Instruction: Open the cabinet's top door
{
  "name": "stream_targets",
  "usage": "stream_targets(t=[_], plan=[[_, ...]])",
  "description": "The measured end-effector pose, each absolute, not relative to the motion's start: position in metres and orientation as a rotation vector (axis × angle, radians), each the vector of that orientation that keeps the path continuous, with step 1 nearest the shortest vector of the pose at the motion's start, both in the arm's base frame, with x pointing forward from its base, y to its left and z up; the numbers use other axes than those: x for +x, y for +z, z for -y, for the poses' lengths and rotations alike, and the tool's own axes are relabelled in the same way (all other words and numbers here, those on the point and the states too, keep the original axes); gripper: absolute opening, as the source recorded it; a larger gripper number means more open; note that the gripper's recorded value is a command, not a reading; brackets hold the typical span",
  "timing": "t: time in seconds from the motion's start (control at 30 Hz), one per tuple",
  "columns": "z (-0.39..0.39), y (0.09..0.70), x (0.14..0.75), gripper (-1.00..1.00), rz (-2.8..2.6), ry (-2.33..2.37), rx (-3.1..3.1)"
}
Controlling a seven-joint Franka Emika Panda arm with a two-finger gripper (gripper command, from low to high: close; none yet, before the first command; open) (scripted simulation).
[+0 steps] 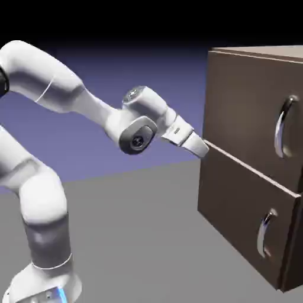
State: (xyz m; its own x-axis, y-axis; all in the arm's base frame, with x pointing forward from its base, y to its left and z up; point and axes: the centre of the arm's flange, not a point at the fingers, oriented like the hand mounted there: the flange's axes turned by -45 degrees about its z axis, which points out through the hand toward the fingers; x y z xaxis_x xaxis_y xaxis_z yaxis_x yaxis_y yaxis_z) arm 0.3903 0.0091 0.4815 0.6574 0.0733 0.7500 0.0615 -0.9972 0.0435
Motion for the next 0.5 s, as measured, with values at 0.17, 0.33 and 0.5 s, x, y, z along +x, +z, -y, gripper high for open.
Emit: stream_targets(t=[0.17, 0.33, 0.5], plan=[[-0.014, 0.522, 0.388, 0.00, -0.168, 1.425, 2.776], [-0.013, 0.558, 0.382, 0.00, -0.205, 1.556, 2.700], [-0.006, 0.589, 0.374, 0.00, -0.228, 1.680, 2.623]])
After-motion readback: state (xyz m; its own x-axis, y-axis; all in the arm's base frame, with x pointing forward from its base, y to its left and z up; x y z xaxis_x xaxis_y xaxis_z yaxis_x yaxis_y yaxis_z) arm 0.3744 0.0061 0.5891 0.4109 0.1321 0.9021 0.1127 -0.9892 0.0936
